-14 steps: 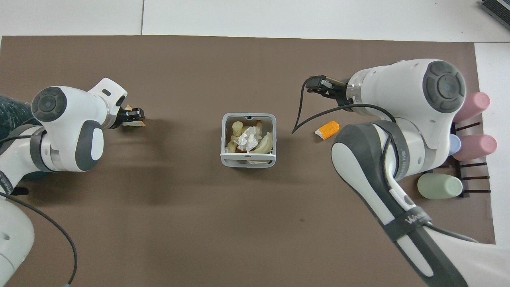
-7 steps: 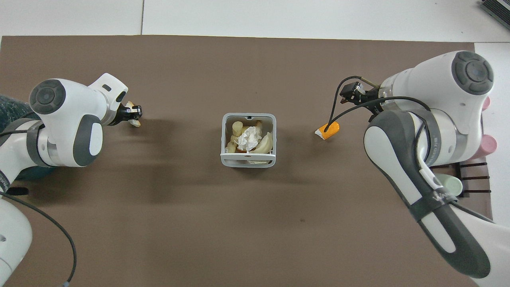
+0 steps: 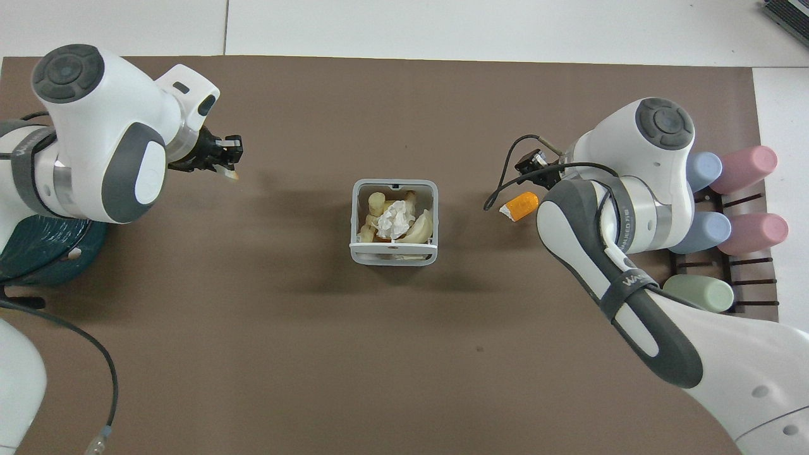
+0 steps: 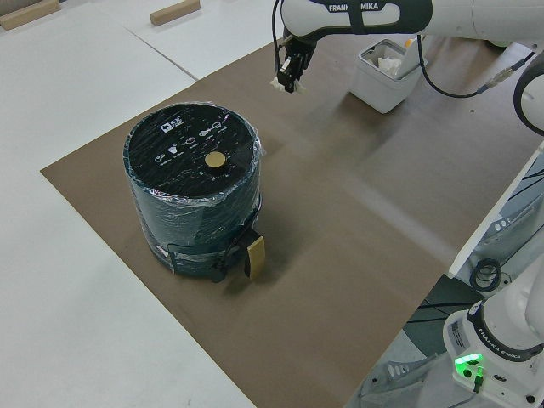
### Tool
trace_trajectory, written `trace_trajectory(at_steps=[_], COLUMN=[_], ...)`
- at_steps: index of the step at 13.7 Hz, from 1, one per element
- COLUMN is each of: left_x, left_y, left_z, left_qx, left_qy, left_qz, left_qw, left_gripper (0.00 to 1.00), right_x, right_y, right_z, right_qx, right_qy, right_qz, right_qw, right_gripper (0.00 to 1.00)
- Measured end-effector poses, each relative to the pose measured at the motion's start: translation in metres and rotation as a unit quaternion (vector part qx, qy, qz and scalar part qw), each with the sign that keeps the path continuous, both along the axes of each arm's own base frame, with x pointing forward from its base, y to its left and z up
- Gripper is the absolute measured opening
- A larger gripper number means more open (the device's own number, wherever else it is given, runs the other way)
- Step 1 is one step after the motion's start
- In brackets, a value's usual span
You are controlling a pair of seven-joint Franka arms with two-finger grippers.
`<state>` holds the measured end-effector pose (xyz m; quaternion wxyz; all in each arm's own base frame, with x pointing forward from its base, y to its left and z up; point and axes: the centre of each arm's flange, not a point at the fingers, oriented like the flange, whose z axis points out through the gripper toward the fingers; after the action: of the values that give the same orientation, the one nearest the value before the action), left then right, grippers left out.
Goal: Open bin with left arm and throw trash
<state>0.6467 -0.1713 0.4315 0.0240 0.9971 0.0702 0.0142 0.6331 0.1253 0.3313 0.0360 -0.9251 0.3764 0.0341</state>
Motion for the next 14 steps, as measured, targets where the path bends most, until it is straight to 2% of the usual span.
trace_trajectory(at_steps=[2,6,10,11,14], left_x=[-0.017,-0.055,-0.086,-0.091,-0.103], left_y=[-0.062,-0.149,-0.215,-0.223,-0.238], left_z=[0.019,0.025,0.030,0.028,0.002], left_qx=[-0.003,-0.017,-0.044,-0.047,-0.061], left_qy=[0.004,0.013,-0.008,-0.010,-0.019], left_qz=[0.025,0.067,0.111,0.117,0.133], left_qw=[1.000,0.998,0.993,0.992,0.989], left_gripper=[0.22,0.22,0.22,0.22,0.20], right_x=[-0.001,-0.007,-0.010,-0.012,-0.011], right_y=[0.006,0.018,0.017,0.016,0.016], right_z=[-0.016,-0.031,-0.038,-0.040,-0.038], right_qx=[-0.002,-0.004,-0.005,-0.005,-0.005], right_qy=[0.008,0.014,0.015,0.017,0.014], right_qz=[-0.011,-0.013,-0.014,-0.013,-0.010], right_qw=[1.000,1.000,1.000,1.000,1.000], right_gripper=[1.00,1.00,1.00,0.93,0.52])
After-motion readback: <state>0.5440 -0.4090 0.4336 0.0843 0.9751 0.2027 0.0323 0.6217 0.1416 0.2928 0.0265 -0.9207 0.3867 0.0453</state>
